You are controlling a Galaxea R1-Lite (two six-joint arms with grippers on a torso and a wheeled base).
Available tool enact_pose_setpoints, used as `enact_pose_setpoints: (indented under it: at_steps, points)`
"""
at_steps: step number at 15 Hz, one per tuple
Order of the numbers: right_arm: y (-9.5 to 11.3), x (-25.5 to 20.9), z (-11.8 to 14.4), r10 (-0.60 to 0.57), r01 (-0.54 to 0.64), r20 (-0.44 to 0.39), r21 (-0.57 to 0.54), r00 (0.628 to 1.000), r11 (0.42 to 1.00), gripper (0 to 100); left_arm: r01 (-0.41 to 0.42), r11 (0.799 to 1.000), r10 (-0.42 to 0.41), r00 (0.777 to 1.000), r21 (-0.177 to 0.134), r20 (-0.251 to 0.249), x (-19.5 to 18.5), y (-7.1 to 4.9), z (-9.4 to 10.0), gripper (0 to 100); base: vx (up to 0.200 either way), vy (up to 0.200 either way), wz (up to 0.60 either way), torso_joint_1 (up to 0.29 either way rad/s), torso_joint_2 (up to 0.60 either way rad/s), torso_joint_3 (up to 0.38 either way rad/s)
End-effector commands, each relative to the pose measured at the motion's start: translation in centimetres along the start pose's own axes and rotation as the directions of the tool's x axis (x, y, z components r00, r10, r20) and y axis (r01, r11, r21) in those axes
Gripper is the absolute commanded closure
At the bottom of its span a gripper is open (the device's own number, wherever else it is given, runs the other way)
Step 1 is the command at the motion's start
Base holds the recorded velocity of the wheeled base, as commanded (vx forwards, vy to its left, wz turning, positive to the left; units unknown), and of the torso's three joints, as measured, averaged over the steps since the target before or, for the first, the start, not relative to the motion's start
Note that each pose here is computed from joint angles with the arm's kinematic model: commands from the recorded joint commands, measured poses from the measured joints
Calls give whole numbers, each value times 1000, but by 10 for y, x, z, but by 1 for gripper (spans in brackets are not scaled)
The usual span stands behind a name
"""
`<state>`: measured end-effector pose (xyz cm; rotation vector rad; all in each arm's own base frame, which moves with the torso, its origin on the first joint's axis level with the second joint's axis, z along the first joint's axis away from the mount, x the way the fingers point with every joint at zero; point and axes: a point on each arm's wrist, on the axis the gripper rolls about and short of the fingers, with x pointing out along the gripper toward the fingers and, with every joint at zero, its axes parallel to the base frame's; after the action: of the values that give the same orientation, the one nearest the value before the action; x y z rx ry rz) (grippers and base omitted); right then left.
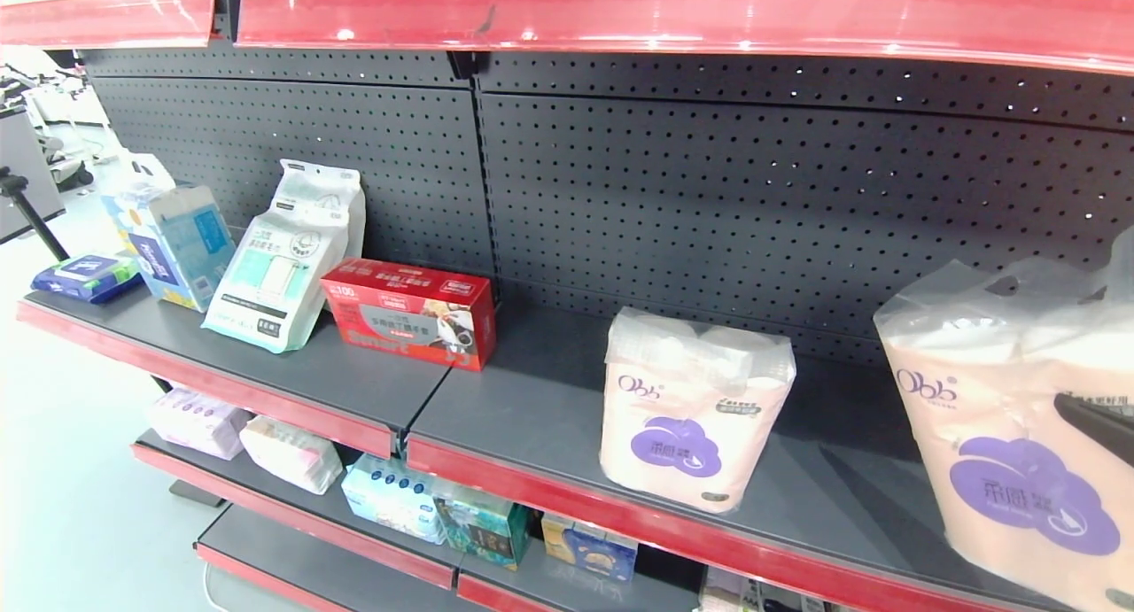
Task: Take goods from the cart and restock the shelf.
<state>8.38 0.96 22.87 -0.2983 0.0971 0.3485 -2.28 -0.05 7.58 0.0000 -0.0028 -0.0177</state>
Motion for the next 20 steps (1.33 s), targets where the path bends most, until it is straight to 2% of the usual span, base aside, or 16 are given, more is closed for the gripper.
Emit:
enact_pose_setpoints:
  at_steps: [1, 5, 9, 20]
  points:
    - [-5, 14, 1, 4, -4, -5, 2, 1000, 1000, 100, -1, 1000, 1, 1000, 0, 0, 0, 0, 0, 0, 0, 0, 0, 0, 0, 0]
    - [-10, 37, -1, 25, -25, -36, 19, 999, 1000, 100, -1, 1000, 1, 1000, 0, 0, 0, 0, 0, 0, 0, 0, 0, 0, 0, 0]
    - [-15, 56, -6, 18, -15, -38, 83, 999, 996, 100, -1, 1000, 1, 1000, 0, 0, 0, 0, 0, 0, 0, 0, 0, 0, 0, 0]
    - [-33, 132, -20, -34, 31, 15, 148, 999, 988, 100, -1, 1000, 1, 1000, 0, 0, 0, 0, 0, 0, 0, 0, 0, 0, 0, 0]
